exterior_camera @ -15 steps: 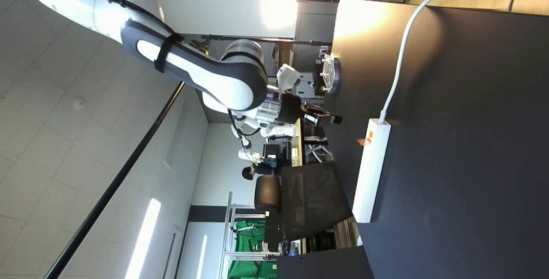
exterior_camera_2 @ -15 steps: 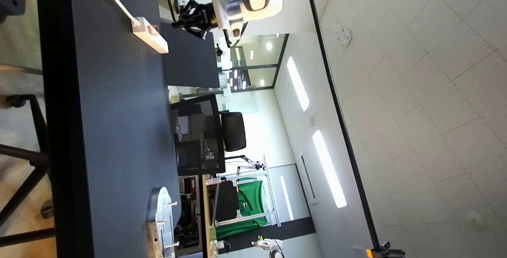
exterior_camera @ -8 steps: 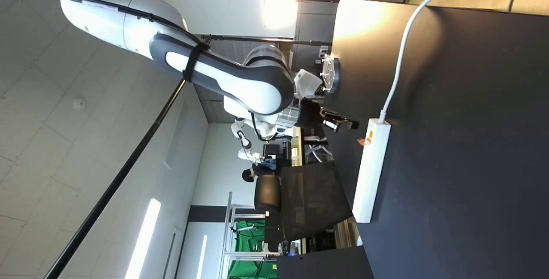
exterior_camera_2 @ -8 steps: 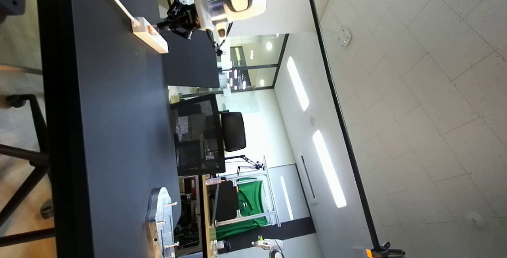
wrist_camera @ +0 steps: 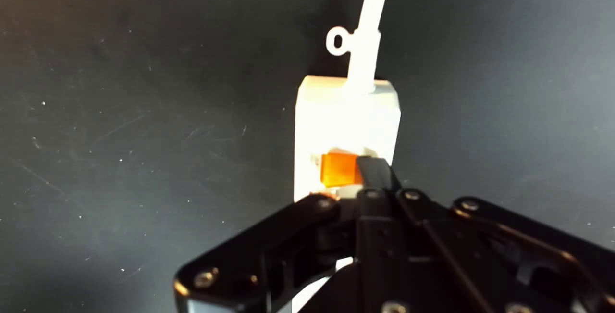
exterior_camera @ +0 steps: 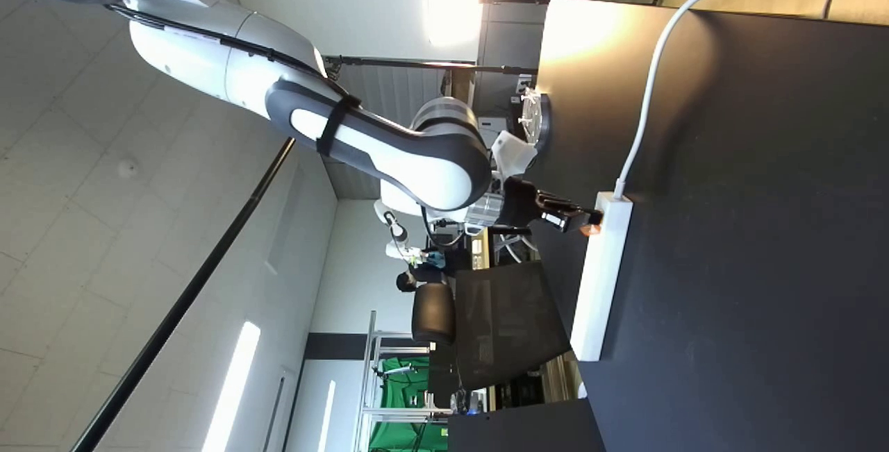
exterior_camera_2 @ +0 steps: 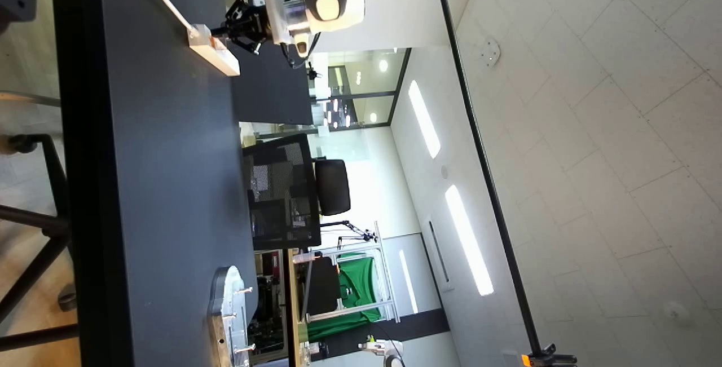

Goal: Push down on the button on the adaptor.

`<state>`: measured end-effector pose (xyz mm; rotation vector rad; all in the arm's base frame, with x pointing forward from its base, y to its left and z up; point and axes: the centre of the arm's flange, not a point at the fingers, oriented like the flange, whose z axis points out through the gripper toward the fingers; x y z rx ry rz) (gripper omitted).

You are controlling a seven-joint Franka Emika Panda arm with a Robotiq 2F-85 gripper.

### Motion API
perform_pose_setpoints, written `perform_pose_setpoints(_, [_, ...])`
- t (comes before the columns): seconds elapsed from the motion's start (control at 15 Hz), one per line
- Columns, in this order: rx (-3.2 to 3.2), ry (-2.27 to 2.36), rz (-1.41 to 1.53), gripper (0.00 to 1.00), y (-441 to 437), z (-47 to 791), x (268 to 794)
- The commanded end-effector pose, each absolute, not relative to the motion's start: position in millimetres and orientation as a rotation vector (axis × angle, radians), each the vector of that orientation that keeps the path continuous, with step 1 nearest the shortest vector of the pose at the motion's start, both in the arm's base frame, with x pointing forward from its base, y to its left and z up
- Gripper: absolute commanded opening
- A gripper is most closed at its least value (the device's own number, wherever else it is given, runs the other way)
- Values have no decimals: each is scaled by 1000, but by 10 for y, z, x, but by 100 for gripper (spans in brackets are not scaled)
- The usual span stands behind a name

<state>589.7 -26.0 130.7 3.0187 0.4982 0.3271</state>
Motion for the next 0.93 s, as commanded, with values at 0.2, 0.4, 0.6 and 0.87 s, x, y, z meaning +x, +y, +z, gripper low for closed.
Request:
perform_pose_setpoints(0.2, [3019,506,320,1,-269,1329,5933])
perform_pose_setpoints(0.4, [3018,507,319,1,-272,1328,5932])
perform_pose_setpoints(0.6, [3018,507,318,0,-270,1327,5932])
perform_pose_setpoints(0.87, [3003,500,319,0,-266,1275,5950])
